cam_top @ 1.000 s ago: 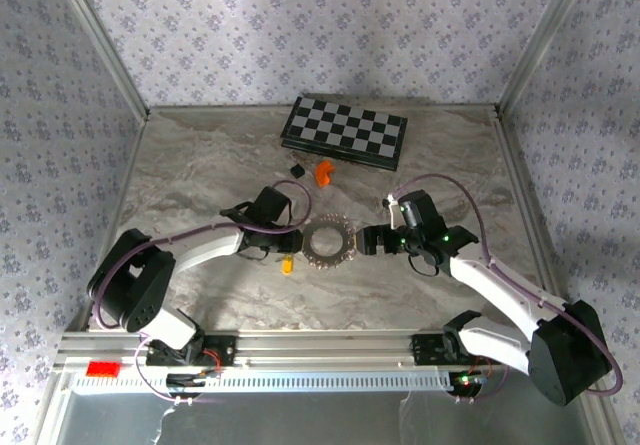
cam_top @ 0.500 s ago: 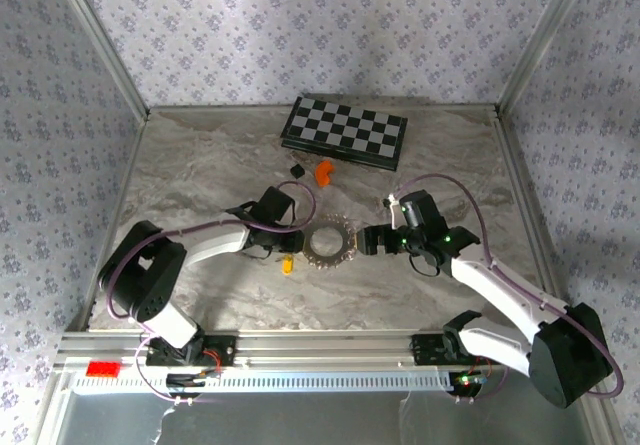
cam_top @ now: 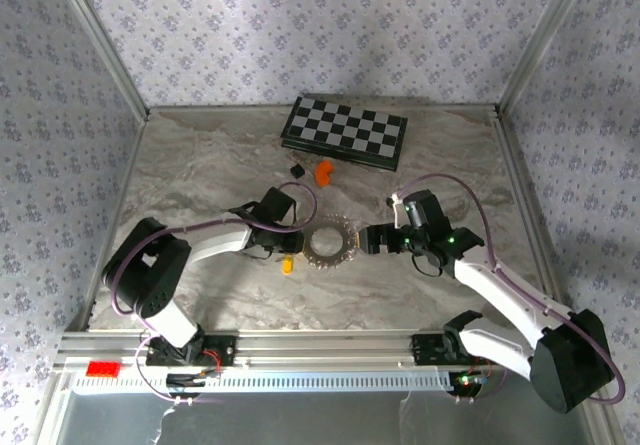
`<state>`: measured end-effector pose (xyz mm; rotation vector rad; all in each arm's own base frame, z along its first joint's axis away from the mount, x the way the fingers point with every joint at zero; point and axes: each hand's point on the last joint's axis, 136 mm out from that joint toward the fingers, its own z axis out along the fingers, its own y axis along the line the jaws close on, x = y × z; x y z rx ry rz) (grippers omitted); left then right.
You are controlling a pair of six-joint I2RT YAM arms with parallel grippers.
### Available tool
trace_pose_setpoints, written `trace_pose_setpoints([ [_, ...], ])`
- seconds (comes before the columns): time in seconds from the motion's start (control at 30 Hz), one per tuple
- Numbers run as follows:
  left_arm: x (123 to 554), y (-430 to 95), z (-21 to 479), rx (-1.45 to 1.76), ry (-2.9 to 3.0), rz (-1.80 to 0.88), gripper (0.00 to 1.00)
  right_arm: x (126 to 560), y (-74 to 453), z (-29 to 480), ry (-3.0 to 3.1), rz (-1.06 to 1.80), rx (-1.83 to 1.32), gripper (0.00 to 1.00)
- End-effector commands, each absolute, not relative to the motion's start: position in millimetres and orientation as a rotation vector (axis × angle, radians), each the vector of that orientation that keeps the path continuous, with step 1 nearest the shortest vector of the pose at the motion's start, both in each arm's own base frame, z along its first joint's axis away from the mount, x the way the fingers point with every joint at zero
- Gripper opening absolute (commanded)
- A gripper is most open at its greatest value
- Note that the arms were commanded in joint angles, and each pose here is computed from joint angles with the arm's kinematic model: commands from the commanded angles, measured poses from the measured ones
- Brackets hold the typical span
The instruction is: Put the keys on the keyring
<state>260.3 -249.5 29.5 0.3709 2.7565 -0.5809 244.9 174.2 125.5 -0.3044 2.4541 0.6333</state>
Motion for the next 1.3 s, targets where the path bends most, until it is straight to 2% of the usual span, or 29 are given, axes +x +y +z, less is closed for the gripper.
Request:
trace_pose_setpoints([
  [0.0,266.8,-260.0,36.0,0.4,2.726,-0.61,0.16,242.3,168.4,128.8,2.45,0.613,-0.309,1.0],
  [0.23,268.3,-262.4,36.3,0.404,2.72,-0.617,0.14,244.9,164.3,135.0,2.432,0.609,-0.297,1.0],
  [0.63,267.1,-265.0,43.9,0.407,2.704,-0.641,0.03,245.0,157.2,140.0,2.417,0.602,-0.286,1.0],
  [0.67,267.0,-265.7,45.8,0.408,2.7,-0.646,0.0,245.0,156.6,142.0,2.413,0.605,-0.283,1.0],
  [0.77,265.6,-267.8,54.4,0.432,2.674,-0.658,0.0,244.9,156.0,147.5,2.405,0.612,-0.28,1.0],
  [1.0,254.7,-283.2,110.0,0.57,2.478,-0.762,0.0,238.3,159.3,173.3,2.329,0.681,-0.28,0.99],
  [1.27,226.5,-297.6,196.8,0.754,2.156,-0.871,0.0,219.4,170.9,239.5,2.106,0.844,-0.36,0.96],
])
